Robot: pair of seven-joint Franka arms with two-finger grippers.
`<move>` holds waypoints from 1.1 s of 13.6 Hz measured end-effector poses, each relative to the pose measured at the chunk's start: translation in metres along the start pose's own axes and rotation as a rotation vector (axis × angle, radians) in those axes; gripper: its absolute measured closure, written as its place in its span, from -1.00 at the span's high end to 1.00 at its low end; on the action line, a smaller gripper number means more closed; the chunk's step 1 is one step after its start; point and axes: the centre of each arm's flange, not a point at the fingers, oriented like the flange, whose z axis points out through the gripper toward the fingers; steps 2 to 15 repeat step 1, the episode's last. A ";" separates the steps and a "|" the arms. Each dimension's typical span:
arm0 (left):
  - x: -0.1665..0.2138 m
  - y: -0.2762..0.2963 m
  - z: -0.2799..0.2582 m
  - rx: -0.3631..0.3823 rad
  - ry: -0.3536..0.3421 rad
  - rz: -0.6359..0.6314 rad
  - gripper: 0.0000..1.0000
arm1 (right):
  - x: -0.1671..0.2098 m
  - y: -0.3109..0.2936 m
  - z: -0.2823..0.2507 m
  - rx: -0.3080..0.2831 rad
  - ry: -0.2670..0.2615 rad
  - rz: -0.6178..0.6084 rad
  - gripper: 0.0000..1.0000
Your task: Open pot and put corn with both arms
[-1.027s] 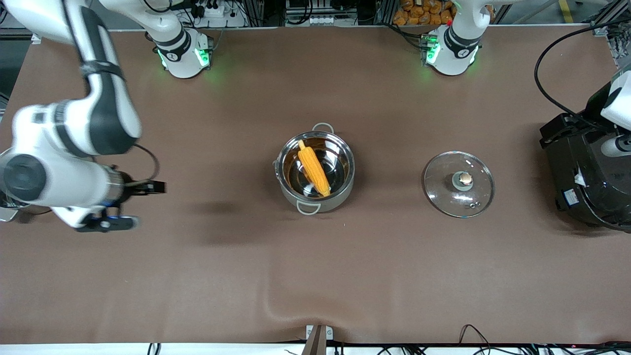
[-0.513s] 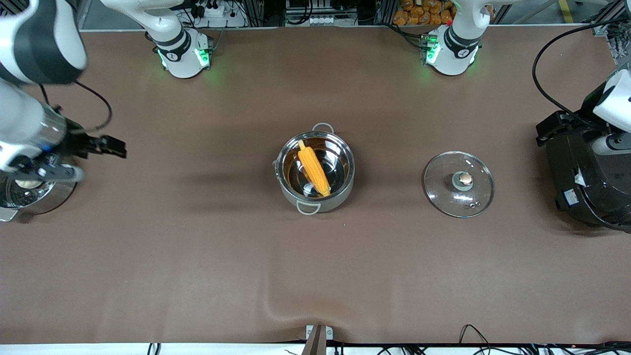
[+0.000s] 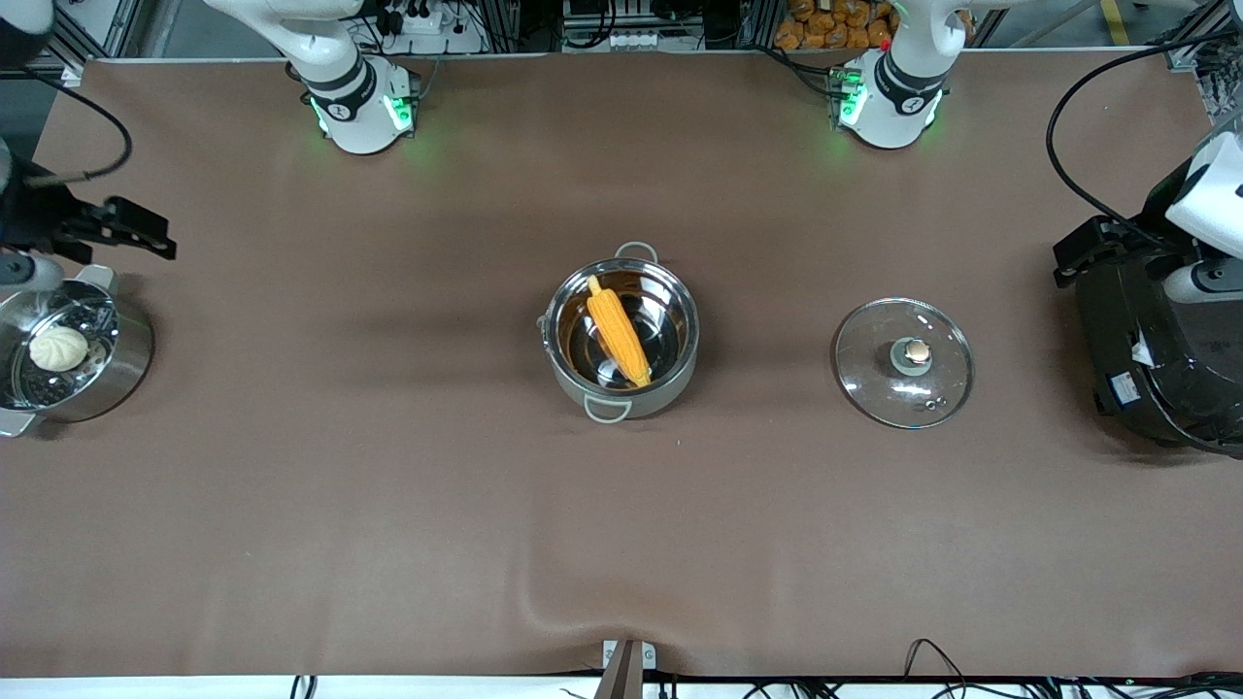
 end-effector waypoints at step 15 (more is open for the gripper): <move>0.000 0.000 0.000 0.000 0.000 0.000 1.00 | -0.001 0.000 -0.005 0.000 0.004 0.000 1.00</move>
